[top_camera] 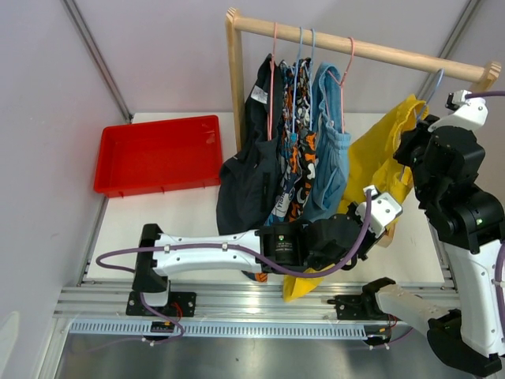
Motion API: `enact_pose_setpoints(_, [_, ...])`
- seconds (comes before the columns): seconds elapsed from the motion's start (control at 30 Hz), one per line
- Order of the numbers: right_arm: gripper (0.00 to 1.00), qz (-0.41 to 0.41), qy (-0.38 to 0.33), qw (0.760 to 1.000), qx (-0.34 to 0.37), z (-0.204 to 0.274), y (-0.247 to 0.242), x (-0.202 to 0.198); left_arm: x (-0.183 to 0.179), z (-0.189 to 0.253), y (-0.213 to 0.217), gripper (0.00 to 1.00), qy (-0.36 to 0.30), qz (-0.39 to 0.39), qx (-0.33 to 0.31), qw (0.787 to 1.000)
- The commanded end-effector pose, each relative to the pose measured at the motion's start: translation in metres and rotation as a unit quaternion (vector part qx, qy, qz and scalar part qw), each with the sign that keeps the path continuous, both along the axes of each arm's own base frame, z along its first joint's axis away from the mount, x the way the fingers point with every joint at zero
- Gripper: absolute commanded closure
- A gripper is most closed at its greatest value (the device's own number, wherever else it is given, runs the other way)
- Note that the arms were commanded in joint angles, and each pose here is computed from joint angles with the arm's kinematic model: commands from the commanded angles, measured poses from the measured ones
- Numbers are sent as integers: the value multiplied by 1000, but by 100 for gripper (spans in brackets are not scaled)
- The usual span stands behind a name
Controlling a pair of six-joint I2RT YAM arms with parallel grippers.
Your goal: Remove the shorts from the hanger
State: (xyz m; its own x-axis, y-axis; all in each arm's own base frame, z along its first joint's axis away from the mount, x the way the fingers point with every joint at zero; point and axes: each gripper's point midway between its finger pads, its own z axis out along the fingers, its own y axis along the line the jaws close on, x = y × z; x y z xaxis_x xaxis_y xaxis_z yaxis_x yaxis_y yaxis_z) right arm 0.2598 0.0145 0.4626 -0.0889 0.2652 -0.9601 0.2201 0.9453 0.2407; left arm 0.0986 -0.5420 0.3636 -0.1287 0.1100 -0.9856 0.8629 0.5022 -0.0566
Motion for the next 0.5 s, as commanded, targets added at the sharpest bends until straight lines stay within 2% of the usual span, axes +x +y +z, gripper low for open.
enact_pose_setpoints(0.0, [100, 0, -25, 1000, 12, 18, -2, -2, -9, 14, 13, 100, 21, 1, -34, 999])
enact_pose_setpoints(0.07, [100, -6, -30, 999, 11, 22, -5, 1, -31, -2, 25, 100, 29, -14, -28, 999])
enact_pose_setpoints(0.1, [100, -7, -32, 999, 9, 25, -6, 2, -38, -29, 32, 100, 29, -11, -3, 1000])
enact_pose_setpoints(0.17, [100, -14, -34, 999, 7, 29, -10, 4, -66, -24, 43, 100, 35, -26, -17, 999])
enact_pose_setpoints(0.2, [100, -15, -33, 999, 2, 31, -11, 5, -74, -44, 49, 100, 34, -27, 2, 999])
enact_pose_setpoints(0.33, [100, -25, -30, 999, -5, 33, -18, 9, -120, -62, 65, 100, 47, -39, 9, 998])
enact_pose_setpoints(0.47, [100, -23, -19, 1000, -2, 30, -19, 8, -133, -82, 66, 100, 59, -44, 19, 997])
